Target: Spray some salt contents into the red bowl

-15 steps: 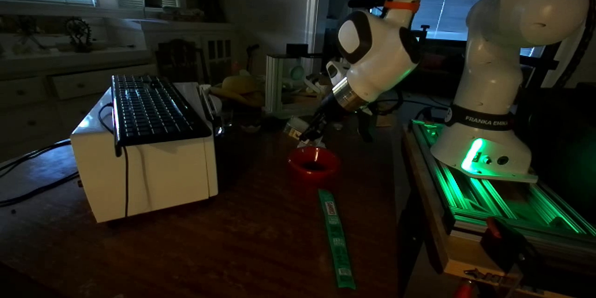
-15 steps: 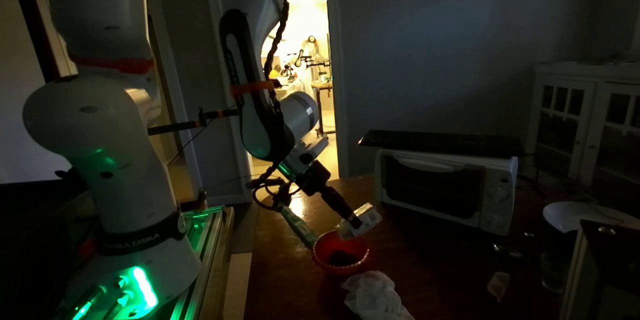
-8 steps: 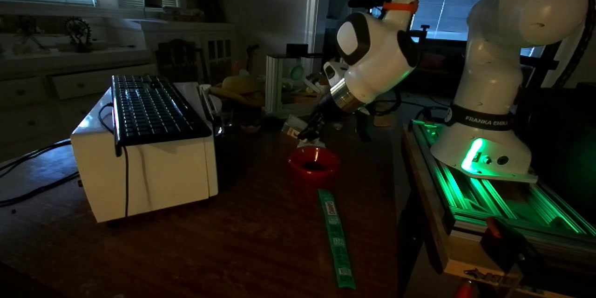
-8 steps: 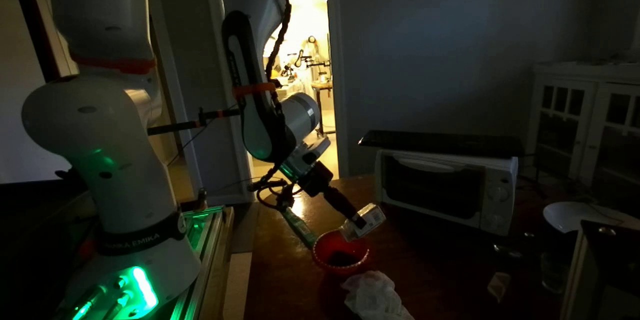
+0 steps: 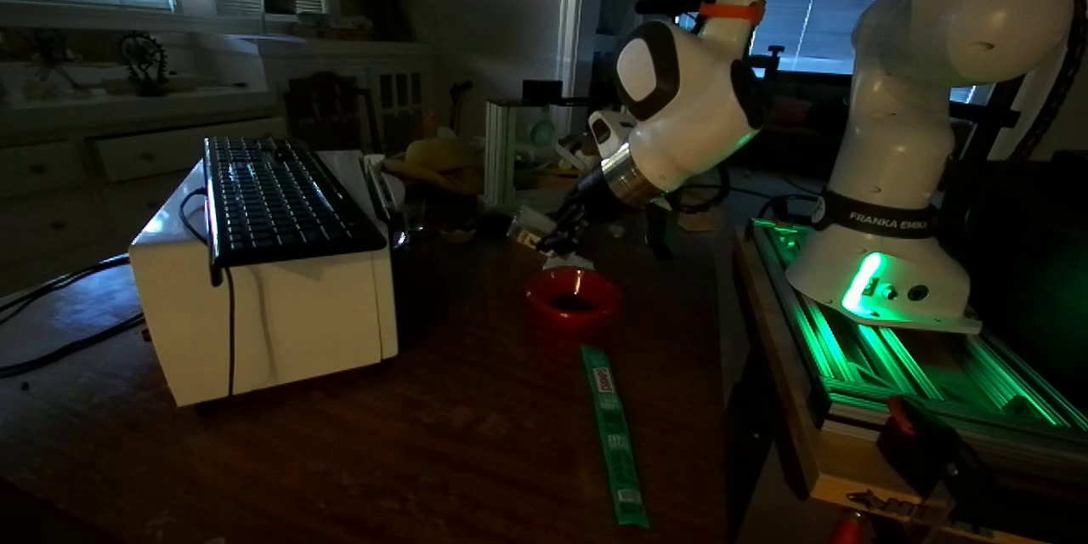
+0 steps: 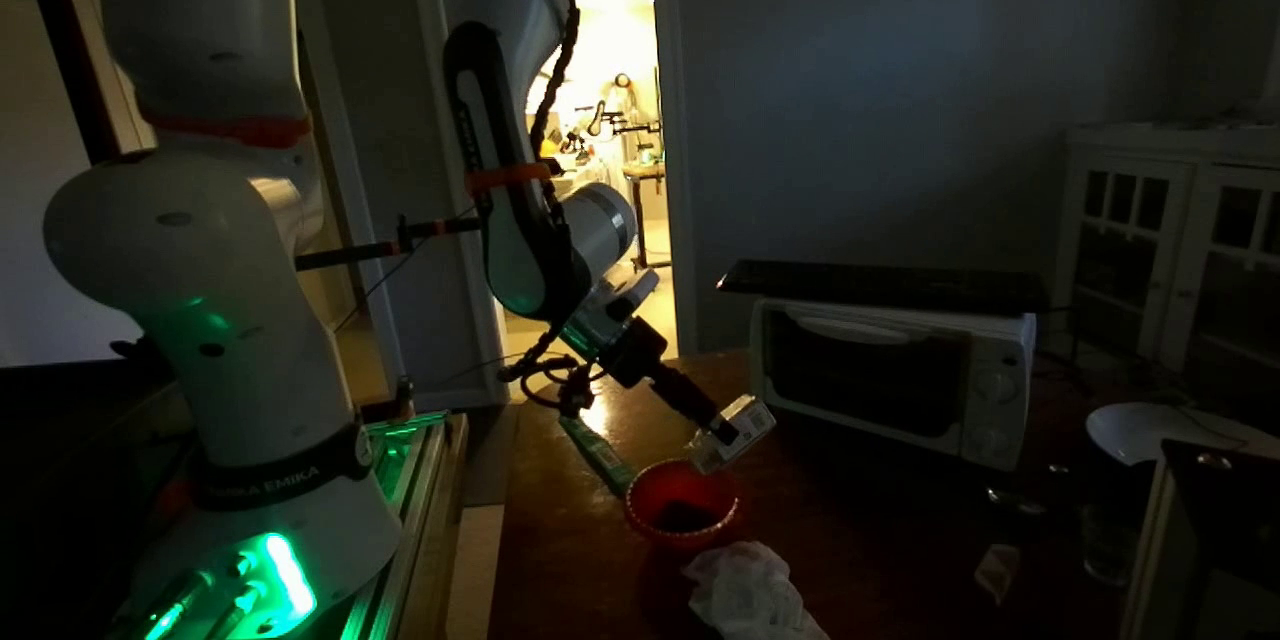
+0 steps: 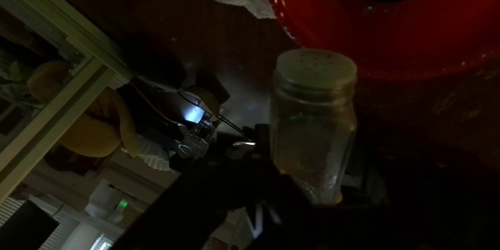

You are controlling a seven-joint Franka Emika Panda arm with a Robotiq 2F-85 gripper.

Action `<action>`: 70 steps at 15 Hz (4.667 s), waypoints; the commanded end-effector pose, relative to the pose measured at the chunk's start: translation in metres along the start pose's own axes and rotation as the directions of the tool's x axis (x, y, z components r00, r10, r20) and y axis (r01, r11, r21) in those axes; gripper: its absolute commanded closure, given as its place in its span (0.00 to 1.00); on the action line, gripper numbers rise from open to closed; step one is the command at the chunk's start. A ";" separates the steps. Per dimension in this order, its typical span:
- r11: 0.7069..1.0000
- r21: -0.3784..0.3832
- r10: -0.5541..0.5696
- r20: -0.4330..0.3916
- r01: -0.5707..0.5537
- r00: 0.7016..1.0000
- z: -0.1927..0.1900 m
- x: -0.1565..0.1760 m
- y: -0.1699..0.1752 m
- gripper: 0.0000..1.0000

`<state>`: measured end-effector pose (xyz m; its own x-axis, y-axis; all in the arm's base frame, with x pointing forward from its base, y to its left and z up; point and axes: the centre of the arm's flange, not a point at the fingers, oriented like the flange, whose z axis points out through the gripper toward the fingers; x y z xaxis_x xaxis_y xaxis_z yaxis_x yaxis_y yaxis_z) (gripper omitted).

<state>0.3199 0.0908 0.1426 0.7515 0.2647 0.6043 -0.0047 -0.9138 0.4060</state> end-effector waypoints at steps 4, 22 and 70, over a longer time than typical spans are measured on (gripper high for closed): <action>1.000 0.002 0.002 -0.004 -0.002 1.000 -0.001 0.000 0.000 0.76; 0.974 -0.170 0.091 -0.322 -0.152 0.943 -0.021 -0.048 -0.040 0.76; 0.914 0.403 -0.100 0.337 -0.047 0.936 -0.004 0.102 0.066 0.76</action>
<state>0.3692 0.0500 0.2136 0.8937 0.2716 0.3570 0.2390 -0.9618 0.1333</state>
